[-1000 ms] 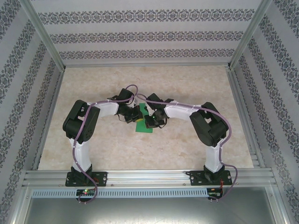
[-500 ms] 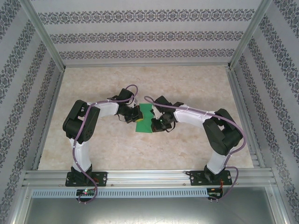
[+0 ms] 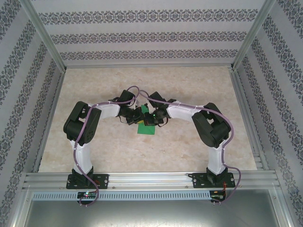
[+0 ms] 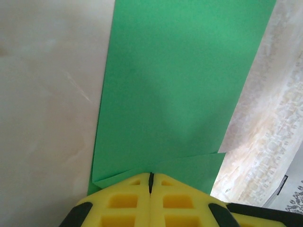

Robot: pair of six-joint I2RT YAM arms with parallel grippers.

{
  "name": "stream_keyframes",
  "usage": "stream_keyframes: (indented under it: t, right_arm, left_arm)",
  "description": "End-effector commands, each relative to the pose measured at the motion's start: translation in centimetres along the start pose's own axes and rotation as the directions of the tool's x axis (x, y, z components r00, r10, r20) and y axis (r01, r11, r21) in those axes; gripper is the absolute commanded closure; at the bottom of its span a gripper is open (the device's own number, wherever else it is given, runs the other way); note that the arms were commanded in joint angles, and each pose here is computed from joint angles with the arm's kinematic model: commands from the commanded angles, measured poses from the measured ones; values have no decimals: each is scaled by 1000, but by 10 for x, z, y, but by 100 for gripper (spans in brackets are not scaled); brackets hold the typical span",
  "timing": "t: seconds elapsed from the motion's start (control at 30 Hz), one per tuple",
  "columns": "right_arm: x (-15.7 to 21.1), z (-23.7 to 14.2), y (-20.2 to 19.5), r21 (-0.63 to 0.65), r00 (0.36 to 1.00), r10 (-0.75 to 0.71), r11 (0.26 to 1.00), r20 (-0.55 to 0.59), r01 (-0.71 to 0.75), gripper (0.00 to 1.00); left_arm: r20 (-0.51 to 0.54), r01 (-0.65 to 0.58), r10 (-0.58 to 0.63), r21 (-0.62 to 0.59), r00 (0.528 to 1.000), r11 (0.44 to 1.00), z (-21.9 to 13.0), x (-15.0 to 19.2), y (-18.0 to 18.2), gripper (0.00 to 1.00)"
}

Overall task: Fold a paper plane with a square sheet of paper (pick it up from the middle)
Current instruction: Fold the triangle a second time at the center of the table.

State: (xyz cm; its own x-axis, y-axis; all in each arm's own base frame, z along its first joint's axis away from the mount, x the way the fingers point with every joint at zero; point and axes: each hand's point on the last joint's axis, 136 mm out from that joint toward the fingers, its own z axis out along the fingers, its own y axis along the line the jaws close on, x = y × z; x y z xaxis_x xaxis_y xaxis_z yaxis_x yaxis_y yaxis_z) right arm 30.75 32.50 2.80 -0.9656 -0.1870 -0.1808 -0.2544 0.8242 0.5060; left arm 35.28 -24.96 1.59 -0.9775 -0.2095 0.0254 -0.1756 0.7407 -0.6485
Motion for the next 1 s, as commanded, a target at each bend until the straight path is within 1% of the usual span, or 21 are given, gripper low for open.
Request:
stream_keyframes:
  t: [0.0,0.33,0.63,0.83,0.97]
  right_arm:
    - [-3,11,1,-2,1000,7,1000,1,-7,100]
    - [41,16,-39,75,995,35,997,-90,-29,100]
    - [93,-1,-60,65,983,16,998,-183,-5,100]
    - [114,-14,-85,98,979,79,993,-189,-61,100]
    - [121,-22,-89,87,979,103,992,-178,-89,100]
  left_arm:
    - [-85,138,-167,-275,982,951,21,44,83,100]
    - [-75,146,-176,-305,982,941,19,44,90,100]
    - [-71,148,-181,-326,981,934,17,43,97,100]
    - [-77,142,-176,-328,981,934,18,43,98,100]
    - [-76,139,-171,-316,982,939,18,41,95,100]
